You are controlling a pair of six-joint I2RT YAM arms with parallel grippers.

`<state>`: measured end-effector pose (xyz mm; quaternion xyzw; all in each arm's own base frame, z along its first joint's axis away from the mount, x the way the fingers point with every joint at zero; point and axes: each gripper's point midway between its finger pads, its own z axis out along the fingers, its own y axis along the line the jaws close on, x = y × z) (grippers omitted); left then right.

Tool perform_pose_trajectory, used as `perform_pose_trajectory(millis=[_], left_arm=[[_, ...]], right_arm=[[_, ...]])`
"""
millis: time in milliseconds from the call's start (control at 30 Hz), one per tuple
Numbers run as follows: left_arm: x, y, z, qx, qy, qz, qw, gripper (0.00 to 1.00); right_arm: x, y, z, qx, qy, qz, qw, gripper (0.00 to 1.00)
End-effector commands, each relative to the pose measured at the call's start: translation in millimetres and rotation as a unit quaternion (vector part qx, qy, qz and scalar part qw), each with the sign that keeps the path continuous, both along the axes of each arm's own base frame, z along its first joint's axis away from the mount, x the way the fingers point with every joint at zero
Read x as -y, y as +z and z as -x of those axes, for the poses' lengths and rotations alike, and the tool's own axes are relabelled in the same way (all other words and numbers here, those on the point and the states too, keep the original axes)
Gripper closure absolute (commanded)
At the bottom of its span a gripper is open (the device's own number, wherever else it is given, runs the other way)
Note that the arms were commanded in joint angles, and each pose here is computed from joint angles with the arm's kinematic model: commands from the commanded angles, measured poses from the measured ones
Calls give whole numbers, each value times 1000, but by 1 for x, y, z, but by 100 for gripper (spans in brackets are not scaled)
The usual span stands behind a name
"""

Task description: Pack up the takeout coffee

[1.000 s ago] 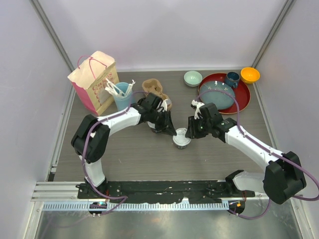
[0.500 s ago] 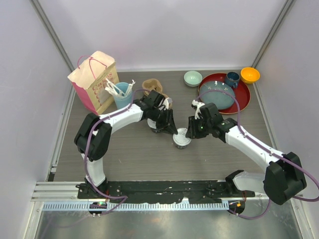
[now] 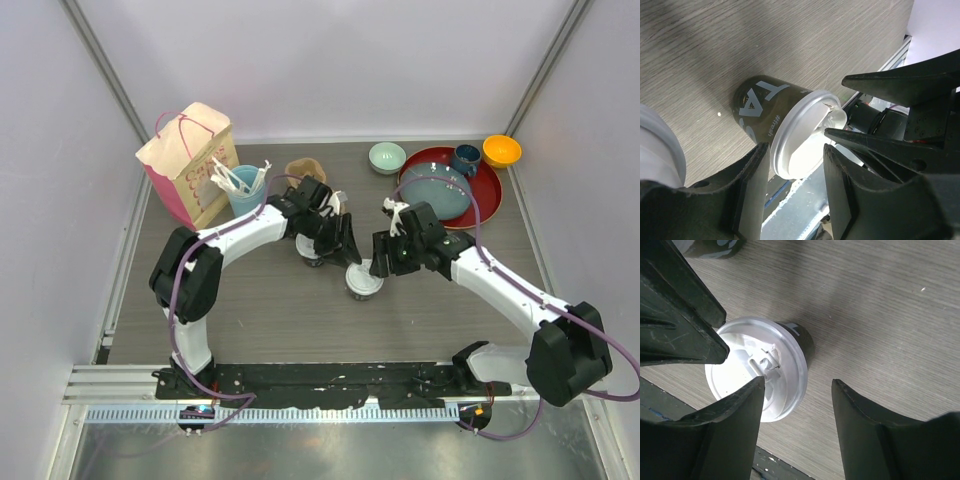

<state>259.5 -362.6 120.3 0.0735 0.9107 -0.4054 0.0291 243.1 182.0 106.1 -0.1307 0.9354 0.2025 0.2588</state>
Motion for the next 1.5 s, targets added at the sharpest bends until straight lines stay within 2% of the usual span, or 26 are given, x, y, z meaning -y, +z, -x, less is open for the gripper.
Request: perform_pose_trajectory(millis=[0,300,400,533,567,667,767,800,900,1133,1300,1467], left_arm=[[5,19,-7,22,-11,17,1000,50],[4,25,-11,32,-12,21,999,47],[1,28,-13,32,-10,21,999,46],[-8,41,-20,39,-1,29,999,46],[-11,45,-21,45,-2,31,998,45],[-14,60,-20,61,-11,42,997,44],[-16,82,-16,95,-30,61,993,41],[-19,87,-15,109,-38,65,991,39],[-27,106,-14,147,-49,75,985,38],[-59,135,-32,161,-9,110,981,38],[-79,136,-40,160,11,128,979,38],[-89,134,-38,180,5,120,976,38]], right_arm=[[-7,29,-17,43,12,-5,999,37],[-9,65,-26,78,52,7,996,32],[-23,82,-11,101,134,-22,986,39],[-42,109,22,217,283,-45,933,41],[-45,115,27,252,321,-45,912,40],[-51,124,39,315,375,-47,871,40],[-54,107,44,306,416,-24,856,46],[-53,97,46,291,426,-10,857,47],[-57,76,56,281,467,18,838,47],[-52,46,46,264,465,76,841,49],[-53,39,36,264,455,90,846,50],[-53,26,32,244,453,102,851,51]])
